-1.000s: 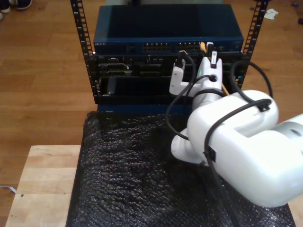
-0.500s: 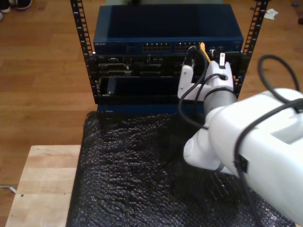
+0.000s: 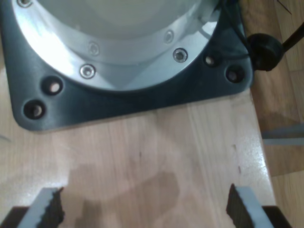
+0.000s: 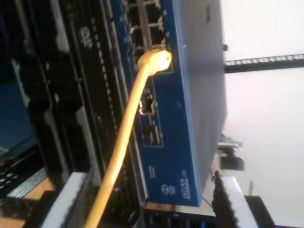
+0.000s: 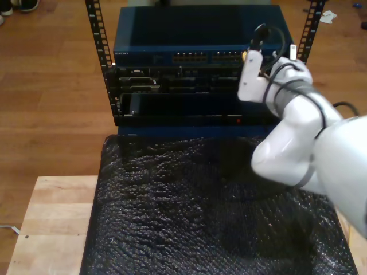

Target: Grab the cable and plug it in

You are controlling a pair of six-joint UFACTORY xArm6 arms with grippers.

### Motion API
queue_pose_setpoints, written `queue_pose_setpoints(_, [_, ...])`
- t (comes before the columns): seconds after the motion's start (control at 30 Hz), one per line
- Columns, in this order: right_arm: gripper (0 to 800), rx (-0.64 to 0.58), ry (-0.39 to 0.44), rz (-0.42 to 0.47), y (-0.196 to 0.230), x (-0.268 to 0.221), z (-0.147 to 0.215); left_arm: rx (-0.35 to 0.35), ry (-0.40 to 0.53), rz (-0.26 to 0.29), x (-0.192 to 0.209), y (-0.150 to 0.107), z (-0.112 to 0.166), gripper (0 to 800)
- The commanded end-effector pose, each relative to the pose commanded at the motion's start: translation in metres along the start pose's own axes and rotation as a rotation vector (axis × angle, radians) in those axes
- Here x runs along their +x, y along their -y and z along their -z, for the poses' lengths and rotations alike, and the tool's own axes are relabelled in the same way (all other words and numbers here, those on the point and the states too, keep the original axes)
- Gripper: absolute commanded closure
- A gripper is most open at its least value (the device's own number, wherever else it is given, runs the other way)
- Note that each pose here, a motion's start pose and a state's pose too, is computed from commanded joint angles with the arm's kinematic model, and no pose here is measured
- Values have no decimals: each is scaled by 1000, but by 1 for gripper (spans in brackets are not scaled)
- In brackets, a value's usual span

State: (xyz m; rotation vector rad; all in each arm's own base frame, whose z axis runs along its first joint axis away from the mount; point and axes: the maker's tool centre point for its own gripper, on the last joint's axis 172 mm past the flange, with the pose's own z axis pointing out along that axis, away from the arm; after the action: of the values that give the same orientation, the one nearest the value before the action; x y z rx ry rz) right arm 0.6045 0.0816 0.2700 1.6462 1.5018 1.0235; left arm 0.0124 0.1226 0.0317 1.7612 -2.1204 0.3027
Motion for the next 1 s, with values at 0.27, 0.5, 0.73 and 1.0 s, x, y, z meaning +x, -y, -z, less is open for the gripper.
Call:
queue_pose_setpoints(0.27, [104,163,-46,-26,10,-20,18,0,0,0,0,0,0,0])
queue_pose_setpoints(0.5, [89,271,-64,12,12,-61,36,0,0,0,0,0,0,0])
queue_pose_setpoints(0.73, [62,389,-99,93,17,-116,56,0,0,0,0,0,0,0])
queue_pose_setpoints(1.0, [14,532,-143,90,38,-191,89,0,0,0,0,0,0,0])
